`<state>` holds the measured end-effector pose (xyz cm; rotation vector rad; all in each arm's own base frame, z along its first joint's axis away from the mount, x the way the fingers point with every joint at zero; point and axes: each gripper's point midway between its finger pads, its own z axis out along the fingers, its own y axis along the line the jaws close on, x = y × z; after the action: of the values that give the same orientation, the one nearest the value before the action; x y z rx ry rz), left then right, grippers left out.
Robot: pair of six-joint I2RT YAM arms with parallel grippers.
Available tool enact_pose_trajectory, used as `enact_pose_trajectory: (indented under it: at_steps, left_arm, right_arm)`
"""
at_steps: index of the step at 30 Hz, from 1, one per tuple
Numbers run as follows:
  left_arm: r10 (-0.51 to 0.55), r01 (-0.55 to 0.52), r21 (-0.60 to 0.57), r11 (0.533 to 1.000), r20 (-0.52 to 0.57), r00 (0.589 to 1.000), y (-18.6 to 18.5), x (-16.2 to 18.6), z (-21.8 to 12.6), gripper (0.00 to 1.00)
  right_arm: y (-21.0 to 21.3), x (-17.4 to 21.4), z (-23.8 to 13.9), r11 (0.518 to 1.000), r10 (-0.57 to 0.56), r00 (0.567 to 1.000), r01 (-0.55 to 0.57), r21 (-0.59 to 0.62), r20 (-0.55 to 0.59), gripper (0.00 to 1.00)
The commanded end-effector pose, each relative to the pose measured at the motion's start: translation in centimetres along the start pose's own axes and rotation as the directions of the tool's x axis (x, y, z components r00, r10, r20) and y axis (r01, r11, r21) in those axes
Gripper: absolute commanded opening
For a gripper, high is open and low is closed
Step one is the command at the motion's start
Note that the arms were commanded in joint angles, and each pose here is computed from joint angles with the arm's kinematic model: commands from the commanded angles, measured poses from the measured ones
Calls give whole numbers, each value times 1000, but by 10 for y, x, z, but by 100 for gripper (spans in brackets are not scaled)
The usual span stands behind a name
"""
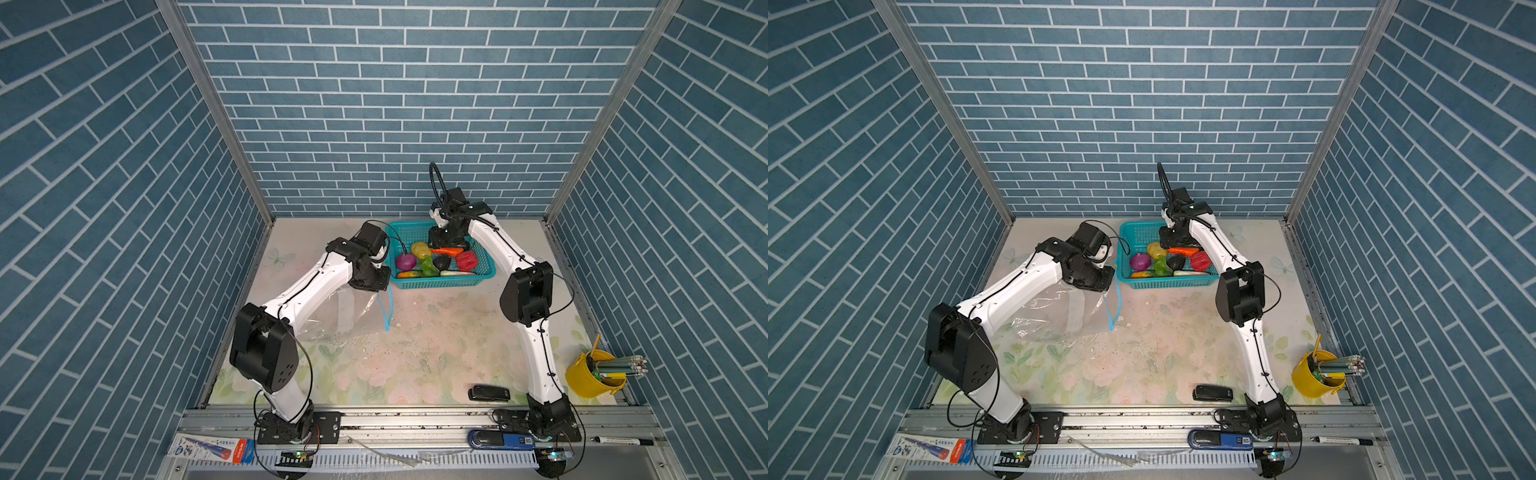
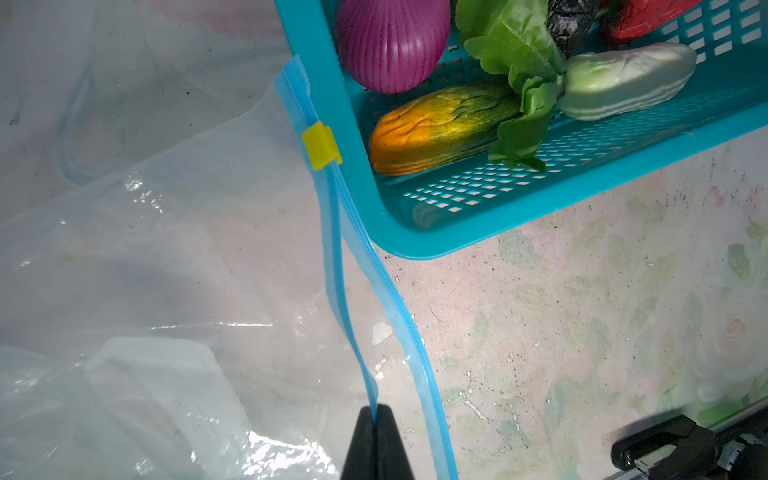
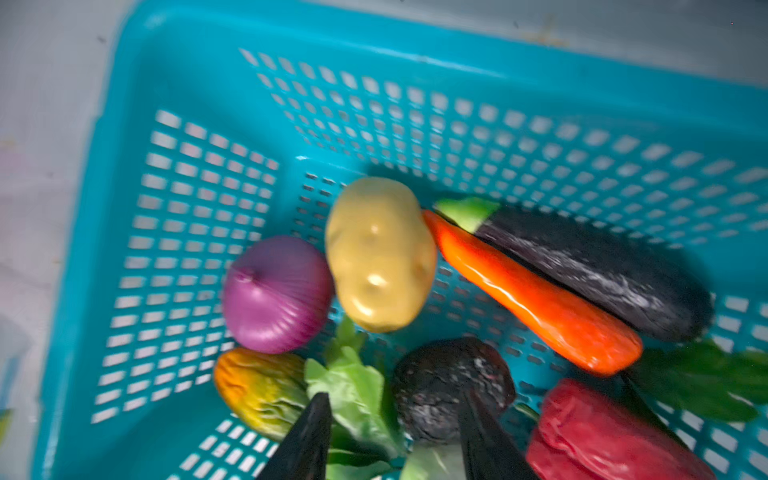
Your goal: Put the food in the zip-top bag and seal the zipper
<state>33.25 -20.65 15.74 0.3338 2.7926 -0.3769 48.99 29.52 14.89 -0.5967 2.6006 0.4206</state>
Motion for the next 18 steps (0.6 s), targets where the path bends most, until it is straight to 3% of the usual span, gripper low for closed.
enact_pose_trajectory:
  at_steps: [1,11,18]
  left_arm:
    - [9,-9,8,1000,19,1000,-1,-8,-2,0]
    - [-3,2,19,1000,25,1000,-1,-7,-5,0]
    - [-6,5,20,1000,23,1000,0,-5,-5,0]
  right_arm:
    - [30,-4,19,998,1,1000,0,-66,3,53]
    - [53,-6,48,990,-136,990,137,-33,21,69]
    - [54,7,72,987,-155,988,154,-33,-18,86]
